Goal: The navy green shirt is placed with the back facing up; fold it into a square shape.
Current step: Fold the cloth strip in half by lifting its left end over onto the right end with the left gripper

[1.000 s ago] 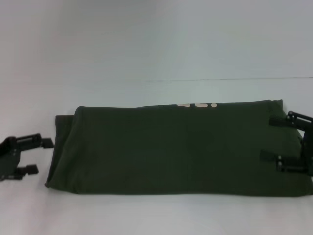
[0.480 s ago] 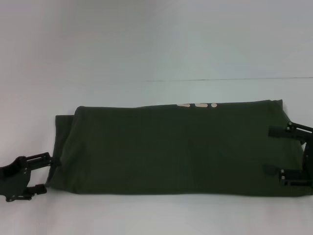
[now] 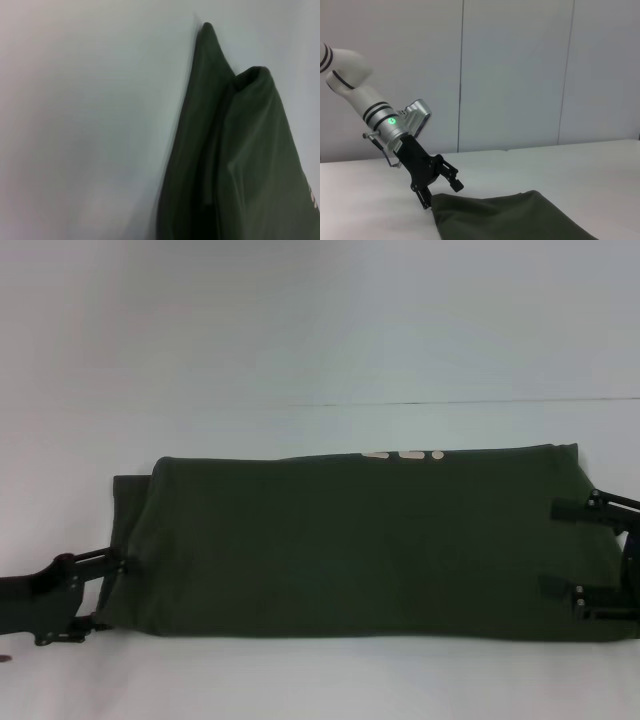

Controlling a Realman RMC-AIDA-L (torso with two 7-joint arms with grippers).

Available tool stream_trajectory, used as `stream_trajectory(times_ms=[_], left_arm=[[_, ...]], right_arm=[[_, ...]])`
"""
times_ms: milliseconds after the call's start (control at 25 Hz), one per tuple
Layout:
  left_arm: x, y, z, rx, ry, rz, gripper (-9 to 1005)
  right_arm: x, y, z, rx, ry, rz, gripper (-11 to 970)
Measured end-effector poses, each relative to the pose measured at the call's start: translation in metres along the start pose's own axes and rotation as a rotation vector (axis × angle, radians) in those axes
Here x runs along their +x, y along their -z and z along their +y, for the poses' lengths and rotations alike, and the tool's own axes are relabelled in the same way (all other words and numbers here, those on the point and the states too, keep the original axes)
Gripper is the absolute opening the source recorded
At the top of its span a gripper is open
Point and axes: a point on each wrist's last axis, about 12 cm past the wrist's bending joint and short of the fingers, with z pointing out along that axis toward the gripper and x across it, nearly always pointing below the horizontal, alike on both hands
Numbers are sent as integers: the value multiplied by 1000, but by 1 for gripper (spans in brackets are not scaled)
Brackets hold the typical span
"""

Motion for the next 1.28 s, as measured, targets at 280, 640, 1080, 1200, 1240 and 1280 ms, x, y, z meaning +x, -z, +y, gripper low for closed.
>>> stream_trajectory(times_ms=[280, 640, 1080, 1200, 1240, 1280], left_arm=[[-2, -8, -4, -9, 0, 0, 867], [-4, -16, -11, -1, -11, 7, 849], [-4, -16, -10, -15, -13, 5, 788], [-4, -16, -10, -18, -16, 7, 723], [-4, -16, -10, -19, -17, 8, 702], [-4, -16, -10, -19, -18, 9, 680]], right_arm=[[-1, 0, -1, 5, -2, -6, 899], [-3, 0, -3, 5, -2, -5, 900], [-4, 0, -4, 4, -14, -6, 900], [-4, 0, -4, 4, -14, -7, 899], [-4, 0, -5, 3, -14, -7, 899], [-4, 0, -5, 3, -13, -7, 899]])
